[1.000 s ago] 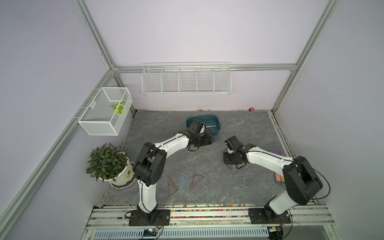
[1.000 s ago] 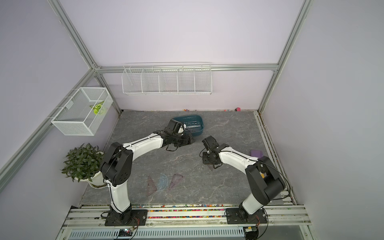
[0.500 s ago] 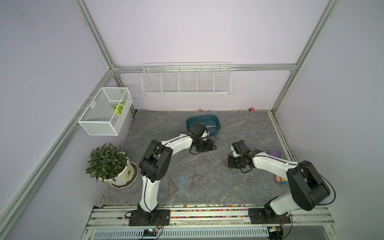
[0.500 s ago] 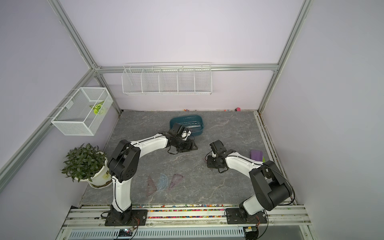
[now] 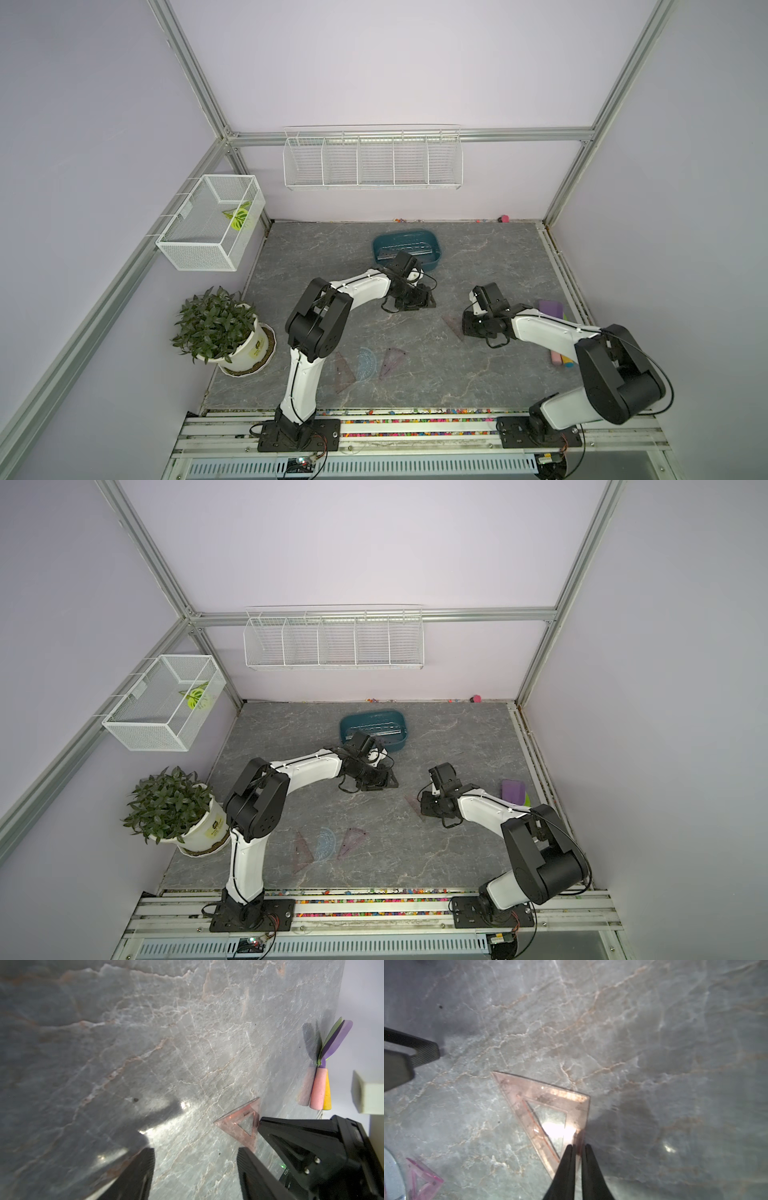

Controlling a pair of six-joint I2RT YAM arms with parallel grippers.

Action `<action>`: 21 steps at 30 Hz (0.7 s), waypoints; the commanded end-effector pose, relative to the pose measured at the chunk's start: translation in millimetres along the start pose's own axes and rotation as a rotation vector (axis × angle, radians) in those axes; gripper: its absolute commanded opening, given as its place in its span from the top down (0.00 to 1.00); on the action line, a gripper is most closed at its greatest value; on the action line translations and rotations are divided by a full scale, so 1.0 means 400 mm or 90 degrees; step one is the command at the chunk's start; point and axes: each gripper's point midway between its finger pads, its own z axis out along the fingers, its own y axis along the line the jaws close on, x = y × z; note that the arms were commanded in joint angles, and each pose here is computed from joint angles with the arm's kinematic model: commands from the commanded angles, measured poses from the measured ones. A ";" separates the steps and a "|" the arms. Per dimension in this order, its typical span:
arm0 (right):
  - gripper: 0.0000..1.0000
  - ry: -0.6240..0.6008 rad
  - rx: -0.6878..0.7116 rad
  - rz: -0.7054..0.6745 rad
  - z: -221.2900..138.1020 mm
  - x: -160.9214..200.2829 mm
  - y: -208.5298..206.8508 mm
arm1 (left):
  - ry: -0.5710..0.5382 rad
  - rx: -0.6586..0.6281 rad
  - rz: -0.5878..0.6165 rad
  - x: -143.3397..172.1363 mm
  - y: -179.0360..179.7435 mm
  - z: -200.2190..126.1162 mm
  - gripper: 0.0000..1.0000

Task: Put the scattered rulers into the storage box
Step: Pick up the ruler from the center of the board.

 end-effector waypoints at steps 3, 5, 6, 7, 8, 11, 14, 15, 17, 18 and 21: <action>0.86 0.015 -0.039 0.011 0.033 0.012 0.025 | 0.010 0.010 -0.006 0.017 0.022 0.013 0.32; 0.86 0.017 -0.046 0.007 0.036 0.013 0.042 | 0.008 0.012 -0.015 0.021 0.033 0.009 0.31; 0.85 0.019 -0.050 0.004 0.039 0.013 0.053 | 0.007 0.012 -0.018 0.023 0.039 0.006 0.31; 0.86 0.021 -0.052 0.002 0.043 0.014 0.061 | 0.006 0.013 -0.020 0.026 0.042 0.004 0.31; 0.86 0.023 -0.056 0.000 0.046 0.016 0.072 | 0.006 0.011 -0.024 0.031 0.048 0.003 0.31; 0.86 0.028 -0.070 -0.004 0.055 0.019 0.103 | 0.009 0.010 -0.031 0.043 0.059 -0.002 0.31; 0.86 0.033 -0.076 -0.013 0.059 0.026 0.125 | 0.010 0.010 -0.033 0.057 0.062 -0.010 0.31; 0.86 0.034 -0.078 -0.016 0.059 0.028 0.130 | 0.012 0.007 -0.035 0.064 0.064 -0.013 0.31; 0.86 0.036 -0.078 -0.017 0.061 0.033 0.132 | 0.015 0.001 -0.040 0.080 0.074 -0.021 0.31; 0.86 0.036 -0.078 -0.018 0.061 0.034 0.132 | 0.017 -0.001 -0.043 0.088 0.078 -0.023 0.30; 0.86 0.035 -0.087 -0.017 0.065 0.034 0.137 | 0.018 0.010 -0.046 0.096 0.075 -0.022 0.30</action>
